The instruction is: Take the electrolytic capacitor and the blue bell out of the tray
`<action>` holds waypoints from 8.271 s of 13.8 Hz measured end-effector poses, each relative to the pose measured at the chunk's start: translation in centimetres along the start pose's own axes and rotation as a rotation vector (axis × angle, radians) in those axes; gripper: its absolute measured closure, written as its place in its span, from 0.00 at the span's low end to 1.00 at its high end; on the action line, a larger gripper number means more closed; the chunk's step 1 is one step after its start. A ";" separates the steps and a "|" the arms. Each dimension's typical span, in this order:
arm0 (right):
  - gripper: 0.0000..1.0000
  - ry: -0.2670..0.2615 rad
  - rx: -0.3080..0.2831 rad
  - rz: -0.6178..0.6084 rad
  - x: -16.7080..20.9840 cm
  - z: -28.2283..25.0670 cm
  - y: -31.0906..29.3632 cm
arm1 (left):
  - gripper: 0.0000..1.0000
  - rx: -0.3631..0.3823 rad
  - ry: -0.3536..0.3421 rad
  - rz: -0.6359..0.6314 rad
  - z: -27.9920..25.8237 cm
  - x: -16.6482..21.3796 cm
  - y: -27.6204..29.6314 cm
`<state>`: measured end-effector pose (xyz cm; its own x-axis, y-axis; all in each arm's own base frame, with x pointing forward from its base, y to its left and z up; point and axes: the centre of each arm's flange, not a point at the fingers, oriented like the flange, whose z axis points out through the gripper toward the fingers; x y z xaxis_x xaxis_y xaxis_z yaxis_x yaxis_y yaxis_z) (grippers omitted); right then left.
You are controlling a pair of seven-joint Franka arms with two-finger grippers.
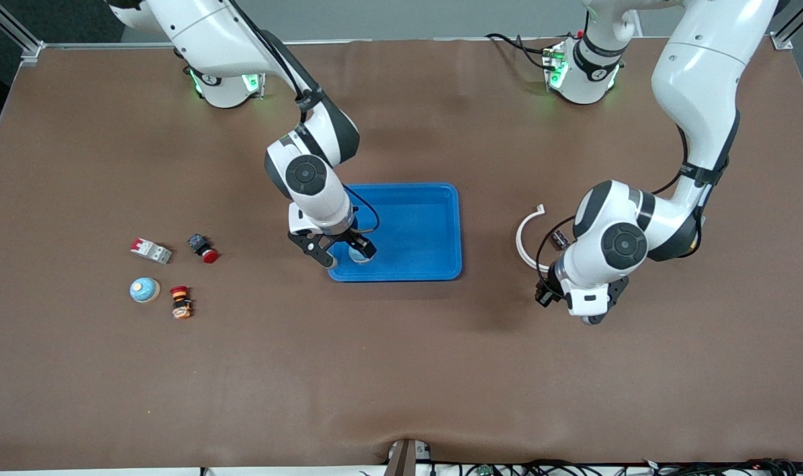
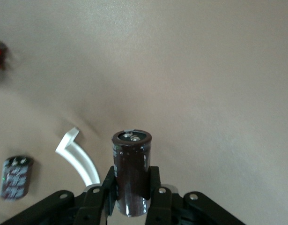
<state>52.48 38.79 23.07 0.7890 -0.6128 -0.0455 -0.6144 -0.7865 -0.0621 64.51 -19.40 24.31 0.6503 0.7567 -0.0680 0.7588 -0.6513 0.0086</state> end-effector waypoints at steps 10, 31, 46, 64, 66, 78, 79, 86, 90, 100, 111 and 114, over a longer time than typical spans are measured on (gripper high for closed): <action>0.00 0.004 -0.034 -0.028 -1.3 3.7 0.1 | 0.45 -0.002 -0.003 -0.028 5.1 3.4 -1.6; 0.37 -0.014 -0.482 -0.420 2.8 -5.7 -0.7 | 0.00 0.132 0.184 0.677 -31.3 1.3 -10.6; 0.37 -0.050 -0.298 -0.988 18.4 -8.7 24.2 | 0.00 0.129 0.170 0.856 -39.7 0.7 -14.9; 0.37 -0.026 -0.203 -1.103 21.6 -4.4 42.5 | 0.00 0.105 0.154 0.853 -39.7 0.6 -14.8; 0.37 -0.030 -0.185 -1.078 21.3 -3.7 43.0 | 0.00 0.104 0.154 0.855 -39.7 0.5 -14.8; 0.37 -0.037 -0.130 -1.013 20.9 0.8 44.6 | 0.00 0.103 0.153 0.858 -39.6 0.4 -14.7; 0.37 -0.035 -0.129 -1.014 20.8 1.0 44.6 | 0.00 0.103 0.153 0.858 -39.6 0.4 -14.7; 0.14 -0.028 -0.124 -1.011 20.8 1.4 44.6 | 0.00 0.103 0.153 0.858 -39.6 0.4 -14.7; 0.00 -0.049 -0.130 -1.033 20.9 0.6 43.4 | 0.00 0.103 0.153 0.856 -39.6 0.4 -14.7; 0.00 -0.139 -0.153 -1.016 29.4 -15.9 33.5 | 0.00 0.105 0.150 0.856 -39.5 0.4 -14.6; 0.00 -0.050 -0.130 -0.600 32.1 -32.6 27.3 | 0.00 0.107 0.144 0.856 -39.0 0.6 -14.4; 0.00 -0.027 -0.086 -0.545 32.3 -34.6 27.5 | 0.00 0.107 0.144 0.857 -39.0 0.6 -14.4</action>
<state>61.03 -5.32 54.38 0.9920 -0.1140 -0.0549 -0.1143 -0.9934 -0.0020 55.46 -7.34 63.10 0.9989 -0.0005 0.0462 0.0039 -0.9955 -0.0950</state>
